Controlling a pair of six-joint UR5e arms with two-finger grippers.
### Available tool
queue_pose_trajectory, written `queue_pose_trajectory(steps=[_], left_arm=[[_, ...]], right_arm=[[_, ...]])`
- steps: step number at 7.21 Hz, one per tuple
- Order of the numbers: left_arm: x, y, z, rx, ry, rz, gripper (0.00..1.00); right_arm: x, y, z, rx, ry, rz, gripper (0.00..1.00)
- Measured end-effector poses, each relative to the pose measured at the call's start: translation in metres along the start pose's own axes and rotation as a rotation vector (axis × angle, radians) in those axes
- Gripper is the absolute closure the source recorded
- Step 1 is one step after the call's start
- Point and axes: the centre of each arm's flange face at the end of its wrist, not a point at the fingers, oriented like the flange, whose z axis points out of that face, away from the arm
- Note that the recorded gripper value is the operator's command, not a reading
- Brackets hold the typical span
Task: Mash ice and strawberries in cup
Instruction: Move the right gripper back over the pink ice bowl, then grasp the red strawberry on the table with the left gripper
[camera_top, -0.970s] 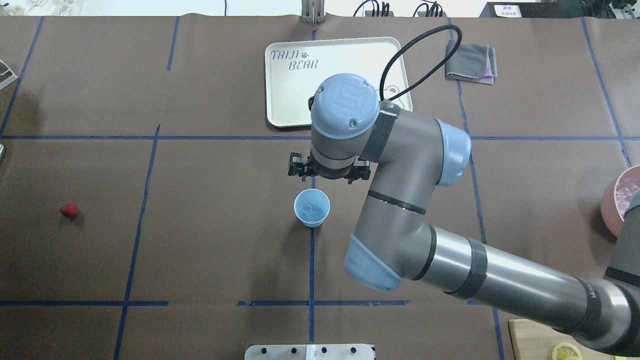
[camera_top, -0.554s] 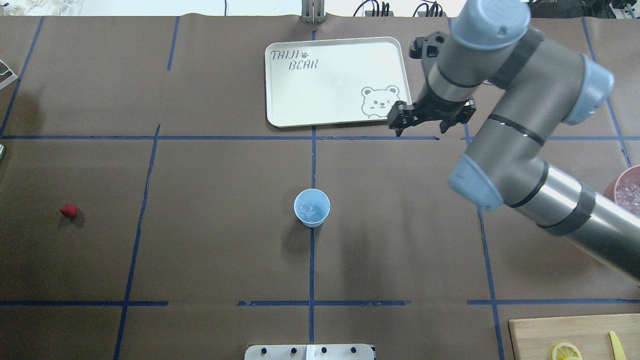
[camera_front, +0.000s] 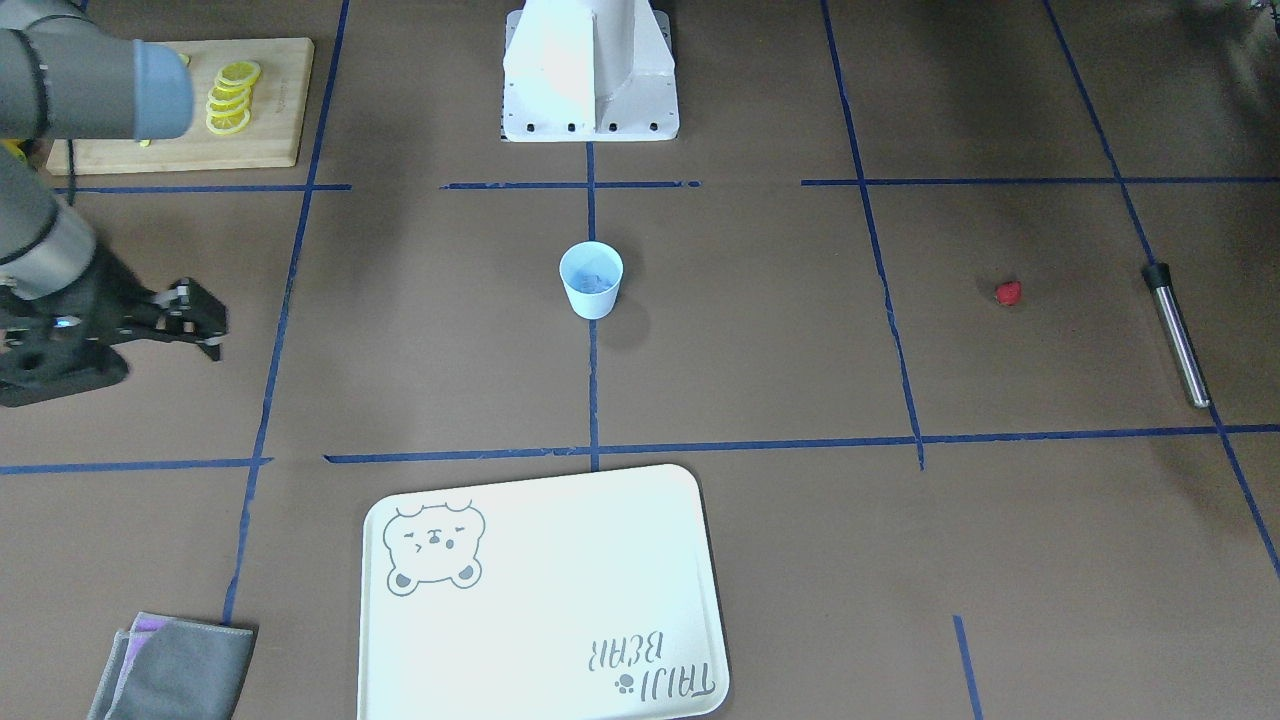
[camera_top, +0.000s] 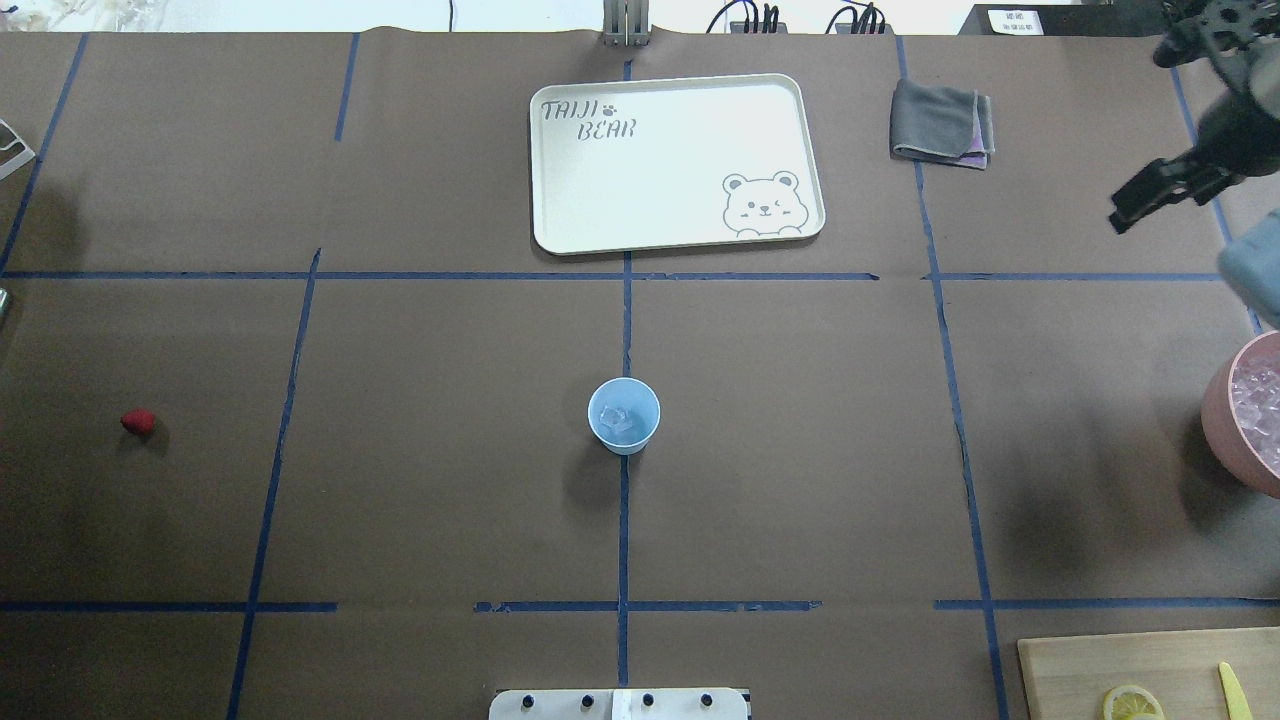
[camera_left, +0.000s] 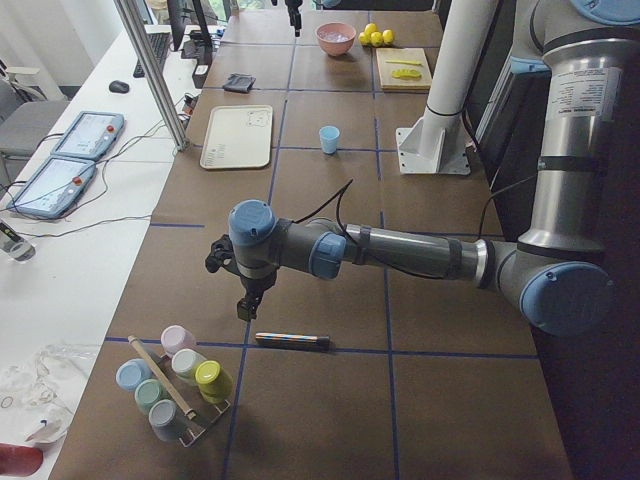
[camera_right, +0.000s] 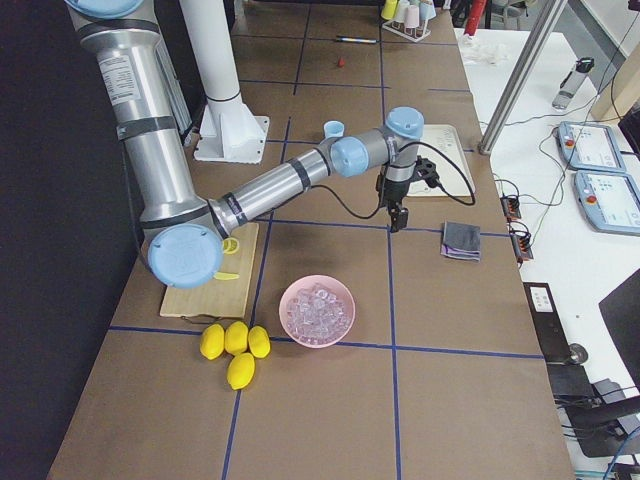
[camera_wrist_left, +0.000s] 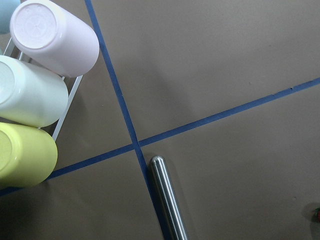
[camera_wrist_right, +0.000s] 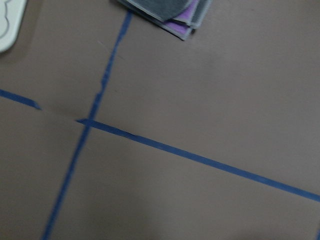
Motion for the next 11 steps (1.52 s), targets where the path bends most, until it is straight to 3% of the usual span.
queue_pose_trajectory(steps=[3,5,7,8,9,11], left_arm=[[0.043,-0.014,0.025,-0.034,0.025,0.066,0.0],[0.099,-0.024,0.029,-0.04,0.043,-0.04,0.0],[0.158,-0.022,0.037,-0.061,0.05,-0.159,0.0],[0.192,-0.019,0.054,-0.074,0.012,-0.196,0.0],[0.217,-0.01,0.078,-0.082,-0.023,-0.207,0.0],[0.225,0.015,0.126,-0.071,-0.025,-0.209,0.0]], right_arm=[[0.178,0.135,-0.016,-0.042,0.023,-0.032,0.0],[0.237,0.212,-0.004,-0.073,0.009,0.034,0.0],[0.249,0.235,0.002,-0.085,-0.001,0.072,0.0],[0.25,0.238,0.003,-0.086,-0.003,0.077,0.0],[0.25,0.238,0.004,-0.086,-0.003,0.077,0.0],[0.25,0.24,0.004,-0.087,-0.004,0.078,0.0]])
